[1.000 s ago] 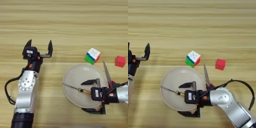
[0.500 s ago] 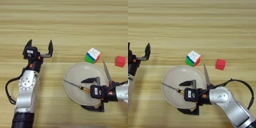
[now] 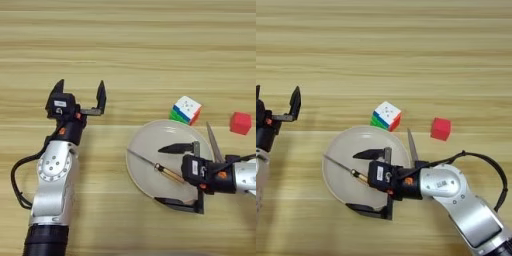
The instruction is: Move the objects on the table
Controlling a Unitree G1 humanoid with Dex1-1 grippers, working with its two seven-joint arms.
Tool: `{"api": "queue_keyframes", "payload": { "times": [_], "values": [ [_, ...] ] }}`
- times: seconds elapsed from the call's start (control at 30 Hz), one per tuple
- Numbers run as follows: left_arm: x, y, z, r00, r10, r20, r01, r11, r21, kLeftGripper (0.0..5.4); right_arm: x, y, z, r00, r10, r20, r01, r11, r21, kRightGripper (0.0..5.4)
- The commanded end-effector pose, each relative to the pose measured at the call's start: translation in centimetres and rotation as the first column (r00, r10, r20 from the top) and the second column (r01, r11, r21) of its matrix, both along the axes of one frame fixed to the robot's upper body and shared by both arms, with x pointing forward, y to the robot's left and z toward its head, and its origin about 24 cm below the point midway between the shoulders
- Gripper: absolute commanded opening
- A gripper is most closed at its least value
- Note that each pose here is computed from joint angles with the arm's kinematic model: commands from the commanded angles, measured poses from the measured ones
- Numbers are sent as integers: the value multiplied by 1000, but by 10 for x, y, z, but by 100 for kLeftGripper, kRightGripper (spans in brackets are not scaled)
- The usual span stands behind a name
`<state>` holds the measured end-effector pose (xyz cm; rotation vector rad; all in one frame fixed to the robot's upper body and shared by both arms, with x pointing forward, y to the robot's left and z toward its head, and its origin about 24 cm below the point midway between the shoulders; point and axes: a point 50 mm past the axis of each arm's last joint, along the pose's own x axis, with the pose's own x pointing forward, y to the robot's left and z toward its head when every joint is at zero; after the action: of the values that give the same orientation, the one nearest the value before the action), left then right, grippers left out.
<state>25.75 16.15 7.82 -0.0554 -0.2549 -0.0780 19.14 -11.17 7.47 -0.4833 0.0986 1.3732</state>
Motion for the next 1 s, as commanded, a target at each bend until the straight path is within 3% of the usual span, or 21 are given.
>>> {"api": "queue_keyframes", "payload": {
  "times": [0.03,0.17,0.33,0.6,0.8,0.9,1.0],
  "values": [
    [1,-1,1,1000,-5,11,5,1000,2,540,2,0,11,1000,11,13,-11,999,31,537],
    [1,-2,2,1000,-5,12,5,1000,2,540,1,-1,12,1000,19,7,-20,999,33,537],
    [1,-1,1,1000,-5,13,5,1000,2,540,4,-1,19,1000,-4,-3,4,996,91,537],
    [2,-1,1,1000,-4,14,4,1000,2,540,25,-8,48,982,-189,22,177,948,265,537],
    [2,0,1,1000,-2,15,2,1000,2,540,45,-36,59,918,-397,19,371,872,319,537],
    [2,1,2,1000,-1,15,1,1000,0,540,51,-67,63,836,-548,14,512,789,339,537],
    [4,1,2,1000,-4,15,4,1000,1,540,53,-82,61,780,-626,0,588,733,342,537]
  ]
}}
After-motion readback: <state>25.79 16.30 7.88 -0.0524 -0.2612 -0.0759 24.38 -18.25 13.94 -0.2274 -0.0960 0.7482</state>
